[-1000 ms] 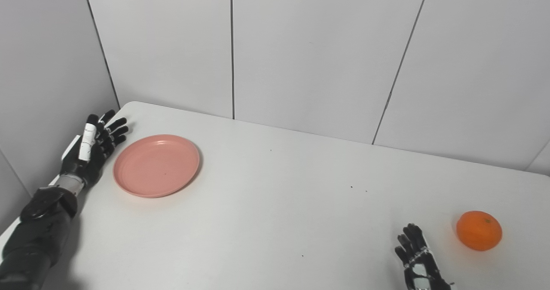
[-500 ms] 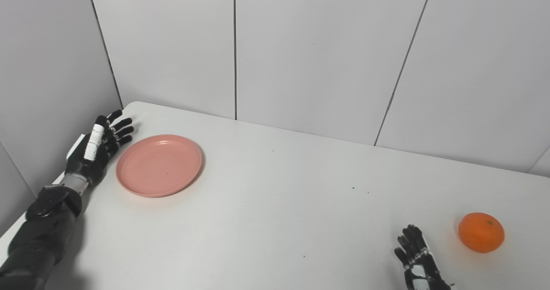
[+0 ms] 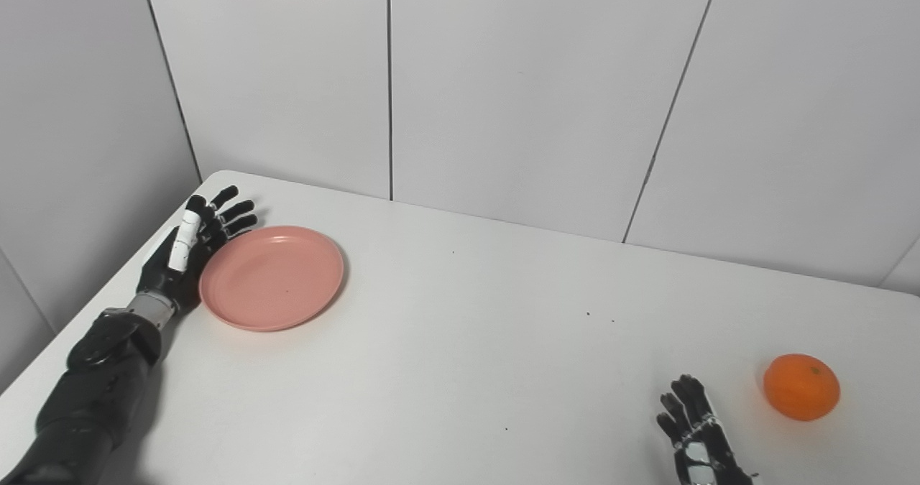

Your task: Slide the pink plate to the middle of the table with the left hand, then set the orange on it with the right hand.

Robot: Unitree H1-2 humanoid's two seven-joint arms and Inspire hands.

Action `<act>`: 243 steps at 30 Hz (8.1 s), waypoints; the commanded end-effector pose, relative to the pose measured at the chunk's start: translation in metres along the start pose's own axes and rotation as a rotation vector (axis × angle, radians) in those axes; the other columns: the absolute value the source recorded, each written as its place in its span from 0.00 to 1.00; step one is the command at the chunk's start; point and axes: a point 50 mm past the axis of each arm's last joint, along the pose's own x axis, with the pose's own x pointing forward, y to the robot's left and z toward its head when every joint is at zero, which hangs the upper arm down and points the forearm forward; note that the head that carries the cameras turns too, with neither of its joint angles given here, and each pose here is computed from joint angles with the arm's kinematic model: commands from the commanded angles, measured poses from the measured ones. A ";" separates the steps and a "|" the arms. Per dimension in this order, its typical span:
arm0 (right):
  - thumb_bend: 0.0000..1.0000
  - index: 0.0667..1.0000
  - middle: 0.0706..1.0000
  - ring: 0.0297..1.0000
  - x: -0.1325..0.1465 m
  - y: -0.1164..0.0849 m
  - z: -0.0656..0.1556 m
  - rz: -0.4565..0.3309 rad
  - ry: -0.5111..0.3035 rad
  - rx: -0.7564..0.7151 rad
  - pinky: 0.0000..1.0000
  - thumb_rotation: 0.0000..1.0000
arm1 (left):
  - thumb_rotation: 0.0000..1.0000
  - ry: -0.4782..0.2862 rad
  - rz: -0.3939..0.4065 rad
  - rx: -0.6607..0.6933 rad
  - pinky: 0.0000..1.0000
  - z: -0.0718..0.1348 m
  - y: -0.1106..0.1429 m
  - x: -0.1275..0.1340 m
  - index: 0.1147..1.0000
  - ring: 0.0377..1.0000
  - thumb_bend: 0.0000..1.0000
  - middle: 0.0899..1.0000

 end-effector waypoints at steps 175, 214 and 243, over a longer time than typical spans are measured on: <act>0.76 1.00 1.00 1.00 0.015 0.089 -0.007 -0.210 -0.061 -0.049 1.00 0.88 | 0.82 0.204 -0.149 -0.343 0.81 -0.017 -0.273 -0.058 0.89 0.84 0.88 0.83; 0.77 0.90 0.88 0.87 0.028 0.075 0.043 -0.324 -0.142 -0.247 0.80 0.82 | 0.82 0.227 -0.164 -0.360 0.81 -0.028 -0.288 -0.063 0.90 0.83 0.87 0.82; 0.85 0.79 0.79 0.78 0.098 0.000 0.155 -0.223 -0.292 -0.937 0.72 0.95 | 0.82 0.234 -0.170 -0.334 0.80 -0.030 -0.288 -0.062 0.89 0.81 0.88 0.81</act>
